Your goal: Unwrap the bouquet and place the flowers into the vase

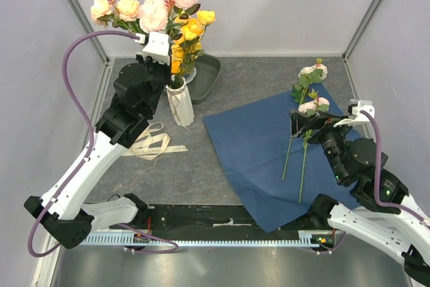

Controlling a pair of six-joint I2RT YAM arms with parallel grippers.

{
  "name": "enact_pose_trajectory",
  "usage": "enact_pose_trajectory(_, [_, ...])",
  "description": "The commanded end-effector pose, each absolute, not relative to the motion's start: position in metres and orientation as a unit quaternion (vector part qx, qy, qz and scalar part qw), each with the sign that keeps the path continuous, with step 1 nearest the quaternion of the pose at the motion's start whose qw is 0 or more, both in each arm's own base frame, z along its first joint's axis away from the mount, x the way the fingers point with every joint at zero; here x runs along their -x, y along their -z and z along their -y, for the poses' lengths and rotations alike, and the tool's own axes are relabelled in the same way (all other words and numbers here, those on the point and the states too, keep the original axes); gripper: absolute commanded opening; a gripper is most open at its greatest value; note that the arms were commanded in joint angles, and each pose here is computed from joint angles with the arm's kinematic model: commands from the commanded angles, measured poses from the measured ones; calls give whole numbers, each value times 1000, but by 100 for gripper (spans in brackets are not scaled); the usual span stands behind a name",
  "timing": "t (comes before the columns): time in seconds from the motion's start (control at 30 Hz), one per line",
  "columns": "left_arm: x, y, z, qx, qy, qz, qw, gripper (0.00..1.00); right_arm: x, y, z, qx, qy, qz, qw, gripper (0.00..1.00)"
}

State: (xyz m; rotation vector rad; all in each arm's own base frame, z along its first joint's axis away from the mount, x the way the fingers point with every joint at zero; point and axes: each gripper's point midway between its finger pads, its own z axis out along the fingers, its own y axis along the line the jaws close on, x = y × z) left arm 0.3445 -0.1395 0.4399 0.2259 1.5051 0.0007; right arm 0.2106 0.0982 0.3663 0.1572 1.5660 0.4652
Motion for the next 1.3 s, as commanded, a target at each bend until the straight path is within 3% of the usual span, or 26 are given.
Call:
enact_pose_trajectory(0.0, [-351,-433,135,-69,-3,-688,722,2,-214,-366,-100,-80,-208,-697,681,98])
enact_pose_trajectory(1.27, [-366,-352,134,19,-5,-742,670,2,-214,-356,-96,-92,-206,-698,679,98])
